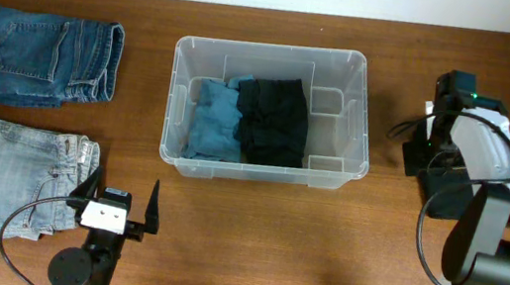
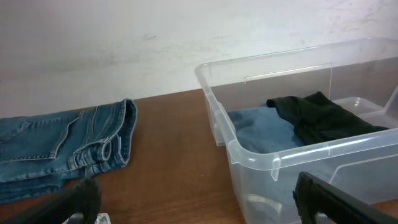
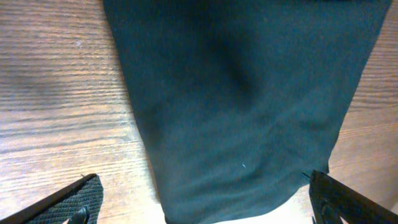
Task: Pack container
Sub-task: 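Grasp the second black folded garment on the right with right gripper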
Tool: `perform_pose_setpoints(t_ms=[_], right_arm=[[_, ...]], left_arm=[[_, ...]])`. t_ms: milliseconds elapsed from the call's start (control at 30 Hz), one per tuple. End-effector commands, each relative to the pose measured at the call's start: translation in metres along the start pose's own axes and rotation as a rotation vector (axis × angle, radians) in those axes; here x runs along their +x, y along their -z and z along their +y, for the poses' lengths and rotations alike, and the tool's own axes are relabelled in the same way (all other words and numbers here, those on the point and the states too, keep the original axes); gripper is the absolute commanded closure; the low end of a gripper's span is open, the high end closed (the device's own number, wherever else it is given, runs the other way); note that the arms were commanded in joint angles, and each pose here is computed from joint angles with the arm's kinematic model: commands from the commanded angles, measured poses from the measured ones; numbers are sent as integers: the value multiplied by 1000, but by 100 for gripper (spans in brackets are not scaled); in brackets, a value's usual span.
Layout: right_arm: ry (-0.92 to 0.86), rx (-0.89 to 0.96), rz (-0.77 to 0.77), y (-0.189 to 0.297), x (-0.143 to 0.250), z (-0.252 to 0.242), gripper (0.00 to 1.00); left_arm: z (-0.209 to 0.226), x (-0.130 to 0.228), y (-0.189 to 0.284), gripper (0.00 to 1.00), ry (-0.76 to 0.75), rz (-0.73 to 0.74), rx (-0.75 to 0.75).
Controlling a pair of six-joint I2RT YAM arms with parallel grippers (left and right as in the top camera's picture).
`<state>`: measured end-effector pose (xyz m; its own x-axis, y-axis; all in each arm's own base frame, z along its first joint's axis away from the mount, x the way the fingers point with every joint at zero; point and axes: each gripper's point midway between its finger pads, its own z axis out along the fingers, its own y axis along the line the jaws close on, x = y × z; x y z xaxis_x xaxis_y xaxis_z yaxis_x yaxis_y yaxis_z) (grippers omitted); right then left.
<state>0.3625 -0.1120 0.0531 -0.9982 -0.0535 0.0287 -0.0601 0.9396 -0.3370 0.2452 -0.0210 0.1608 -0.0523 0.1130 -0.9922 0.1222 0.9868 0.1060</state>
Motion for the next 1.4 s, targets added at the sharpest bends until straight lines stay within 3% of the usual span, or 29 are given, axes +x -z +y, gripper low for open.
perform_pose_setpoints(t_ms=[0, 567, 1200, 1367], right_arm=[[14, 39, 29, -10, 2, 0, 2], [25, 99, 93, -52, 0, 0, 2], [-132, 69, 30, -76, -7, -38, 1], [-154, 156, 3, -75, -14, -55, 1]], left_arm=[[0, 1, 0, 0, -16, 1, 2], [0, 1, 0, 0, -16, 1, 2], [0, 2, 0, 0, -15, 2, 2], [0, 1, 0, 1, -16, 1, 2]])
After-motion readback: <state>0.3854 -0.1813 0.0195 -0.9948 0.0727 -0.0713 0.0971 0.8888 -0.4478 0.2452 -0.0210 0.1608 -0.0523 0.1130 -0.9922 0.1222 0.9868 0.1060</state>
